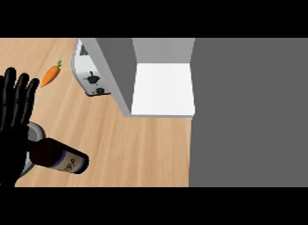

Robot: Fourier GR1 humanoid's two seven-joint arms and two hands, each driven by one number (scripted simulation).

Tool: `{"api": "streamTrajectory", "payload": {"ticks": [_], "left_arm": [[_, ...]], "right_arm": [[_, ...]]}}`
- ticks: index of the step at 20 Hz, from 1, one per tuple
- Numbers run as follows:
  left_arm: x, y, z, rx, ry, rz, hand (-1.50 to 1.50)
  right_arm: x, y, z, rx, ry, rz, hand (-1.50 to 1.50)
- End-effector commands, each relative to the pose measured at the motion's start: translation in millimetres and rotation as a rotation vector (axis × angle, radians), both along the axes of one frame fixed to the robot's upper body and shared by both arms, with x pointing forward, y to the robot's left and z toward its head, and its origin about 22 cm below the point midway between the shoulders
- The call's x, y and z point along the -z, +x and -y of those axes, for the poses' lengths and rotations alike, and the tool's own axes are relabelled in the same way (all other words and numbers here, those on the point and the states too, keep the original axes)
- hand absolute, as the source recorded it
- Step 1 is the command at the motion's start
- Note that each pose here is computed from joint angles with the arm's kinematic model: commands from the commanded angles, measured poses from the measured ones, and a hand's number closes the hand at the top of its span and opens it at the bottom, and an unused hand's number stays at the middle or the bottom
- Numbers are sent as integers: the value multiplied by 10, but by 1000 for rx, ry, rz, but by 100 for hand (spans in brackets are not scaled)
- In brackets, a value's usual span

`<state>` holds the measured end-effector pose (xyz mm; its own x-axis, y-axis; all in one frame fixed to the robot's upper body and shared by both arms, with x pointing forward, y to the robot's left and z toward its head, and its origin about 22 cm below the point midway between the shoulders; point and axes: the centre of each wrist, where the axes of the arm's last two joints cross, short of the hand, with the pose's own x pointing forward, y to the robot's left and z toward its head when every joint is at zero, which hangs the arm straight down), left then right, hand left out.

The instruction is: Pick up the wine, place it into the cabinet and close the cabinet

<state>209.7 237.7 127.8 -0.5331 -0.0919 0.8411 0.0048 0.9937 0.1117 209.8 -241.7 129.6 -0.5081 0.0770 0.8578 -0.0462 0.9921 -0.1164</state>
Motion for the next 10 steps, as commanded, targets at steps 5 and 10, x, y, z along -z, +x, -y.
{"api": "streamTrajectory", "payload": {"ticks": [5, 10], "left_arm": [[-133, -86, -38, -421, -46, -83, -150], [-295, -33, 71, -548, -406, -112, -150]], "right_arm": [[-68, -270, 39, 29, 8, 2, -150], [63, -312, -254, -368, 92, -123, -150]]}}
